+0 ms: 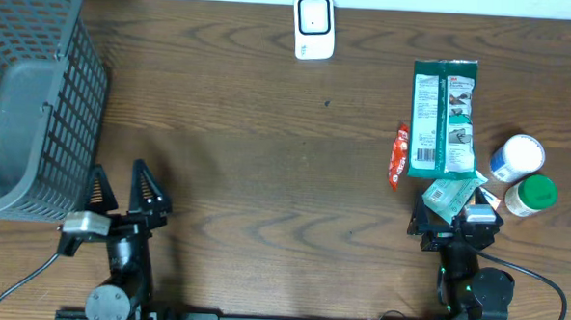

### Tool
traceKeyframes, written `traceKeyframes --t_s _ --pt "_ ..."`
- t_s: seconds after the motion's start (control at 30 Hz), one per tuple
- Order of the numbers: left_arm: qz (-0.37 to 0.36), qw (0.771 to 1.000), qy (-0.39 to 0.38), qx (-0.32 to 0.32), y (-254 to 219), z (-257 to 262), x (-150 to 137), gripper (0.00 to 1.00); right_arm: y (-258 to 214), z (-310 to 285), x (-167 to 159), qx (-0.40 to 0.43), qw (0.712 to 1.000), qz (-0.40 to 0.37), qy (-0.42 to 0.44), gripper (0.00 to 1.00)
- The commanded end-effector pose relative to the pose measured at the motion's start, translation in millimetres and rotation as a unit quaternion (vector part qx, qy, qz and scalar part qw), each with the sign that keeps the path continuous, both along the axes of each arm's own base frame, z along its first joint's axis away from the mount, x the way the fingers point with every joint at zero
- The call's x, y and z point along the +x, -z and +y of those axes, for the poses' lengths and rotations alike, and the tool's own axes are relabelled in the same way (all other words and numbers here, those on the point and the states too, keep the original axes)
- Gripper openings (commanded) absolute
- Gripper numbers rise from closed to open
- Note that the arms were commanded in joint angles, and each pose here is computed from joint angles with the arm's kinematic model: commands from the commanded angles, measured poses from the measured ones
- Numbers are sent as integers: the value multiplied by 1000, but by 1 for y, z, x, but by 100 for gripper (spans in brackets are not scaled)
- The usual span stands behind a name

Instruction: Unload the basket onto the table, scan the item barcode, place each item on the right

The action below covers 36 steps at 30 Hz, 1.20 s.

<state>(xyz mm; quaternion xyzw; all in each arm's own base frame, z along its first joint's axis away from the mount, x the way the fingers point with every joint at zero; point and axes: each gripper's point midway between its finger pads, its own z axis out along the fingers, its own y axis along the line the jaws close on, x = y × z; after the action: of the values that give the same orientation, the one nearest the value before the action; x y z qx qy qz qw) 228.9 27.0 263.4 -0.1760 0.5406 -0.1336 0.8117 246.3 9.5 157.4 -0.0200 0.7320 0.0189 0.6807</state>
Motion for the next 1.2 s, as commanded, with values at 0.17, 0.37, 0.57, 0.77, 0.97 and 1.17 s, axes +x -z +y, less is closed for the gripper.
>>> traceKeyframes --t_s 0.17,0.37,0.57,0.77,0.97,1.17 --pt "93 995 46 10 45 -16 14 82 0 -2 0 -1 1000 0 5 99" --pt "189 971 98 112 93 -40 17 82 1 -2 0 -1 1000 0 5 99" --pt "181 945 136 235 96 -61 14 81 1 -2 0 -1 1000 0 5 99" --pt "216 932 137 256 115 -60 13 82 1 -2 0 -1 1000 0 5 99" --pt "230 930 128 256 120 -56 13 82 1 -2 0 -1 1000 0 5 99" --pt "252 939 64 225 122 -32 15 82 1 -2 0 -1 1000 0 5 99"
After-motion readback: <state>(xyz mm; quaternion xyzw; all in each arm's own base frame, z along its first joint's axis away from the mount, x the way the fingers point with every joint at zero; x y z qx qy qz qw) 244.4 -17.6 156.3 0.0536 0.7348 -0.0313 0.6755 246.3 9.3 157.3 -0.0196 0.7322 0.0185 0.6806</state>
